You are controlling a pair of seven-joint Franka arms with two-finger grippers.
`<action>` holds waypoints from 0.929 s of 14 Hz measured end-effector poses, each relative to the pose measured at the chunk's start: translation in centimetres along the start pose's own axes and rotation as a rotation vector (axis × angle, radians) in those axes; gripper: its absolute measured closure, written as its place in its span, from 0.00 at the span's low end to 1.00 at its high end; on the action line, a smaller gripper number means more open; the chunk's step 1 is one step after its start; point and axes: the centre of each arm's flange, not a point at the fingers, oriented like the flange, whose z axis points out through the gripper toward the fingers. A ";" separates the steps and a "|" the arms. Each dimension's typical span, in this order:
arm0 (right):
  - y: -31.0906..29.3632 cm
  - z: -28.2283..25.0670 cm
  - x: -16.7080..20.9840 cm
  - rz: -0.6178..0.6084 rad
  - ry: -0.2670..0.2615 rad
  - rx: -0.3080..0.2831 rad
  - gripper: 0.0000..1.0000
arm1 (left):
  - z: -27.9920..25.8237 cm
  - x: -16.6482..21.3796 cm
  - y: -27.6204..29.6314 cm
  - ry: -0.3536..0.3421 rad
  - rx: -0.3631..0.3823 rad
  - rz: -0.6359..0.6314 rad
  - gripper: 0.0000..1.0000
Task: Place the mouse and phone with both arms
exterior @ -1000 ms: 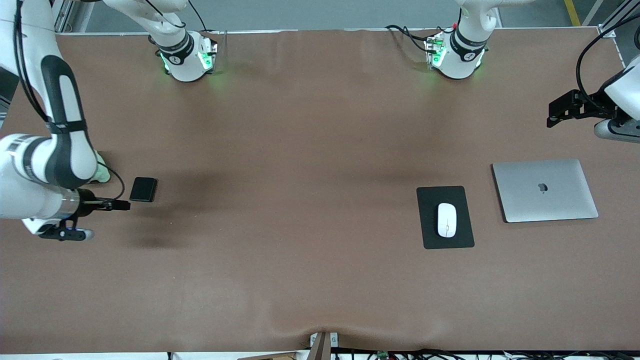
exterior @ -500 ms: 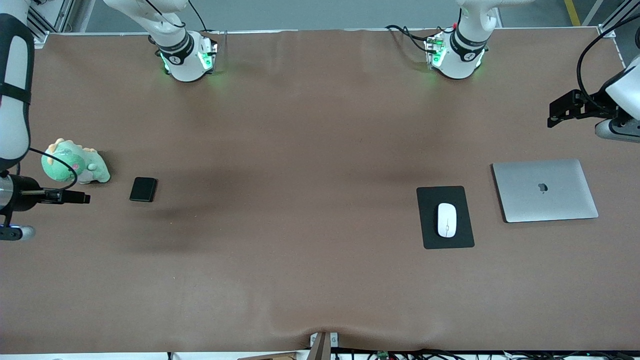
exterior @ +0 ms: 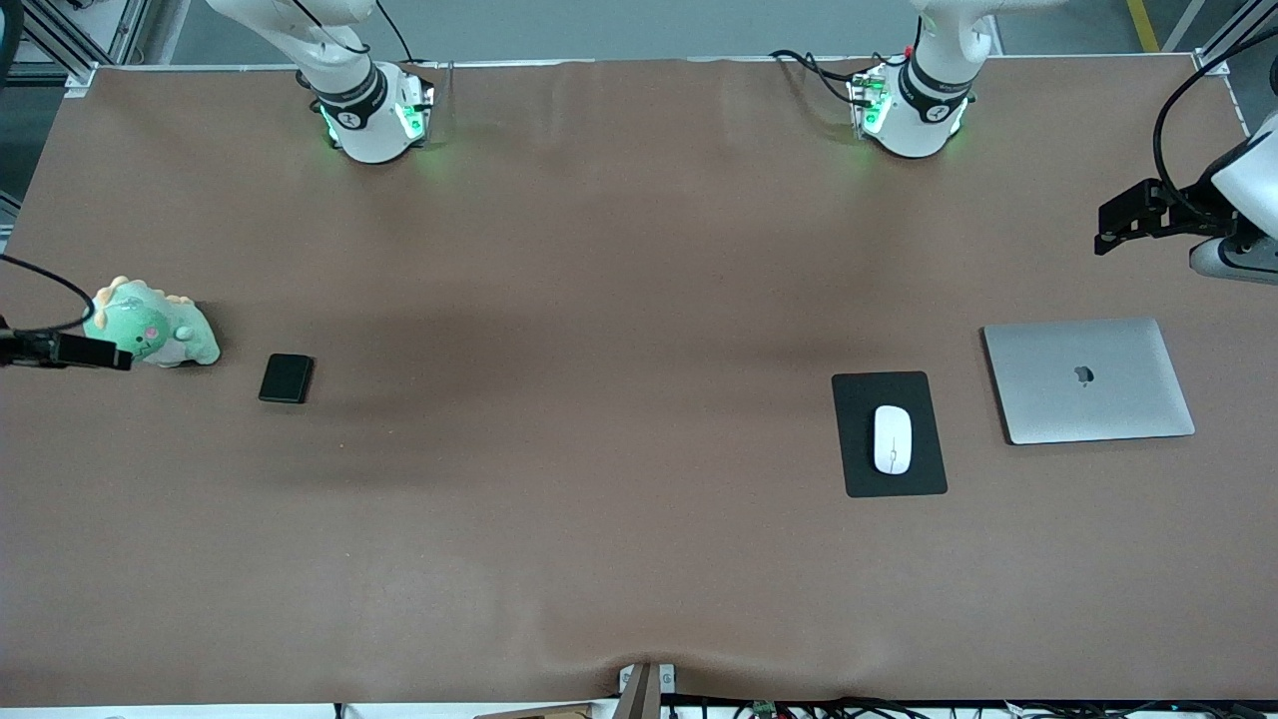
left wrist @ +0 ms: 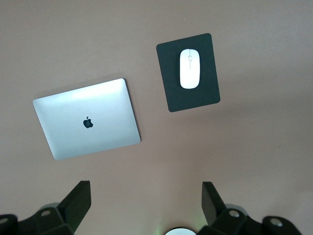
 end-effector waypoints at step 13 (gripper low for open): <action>-4.8 -9.6 -12.5 -0.059 -0.001 -0.042 0.00 | -0.1 0.2 1.3 0.002 0.002 0.024 0.00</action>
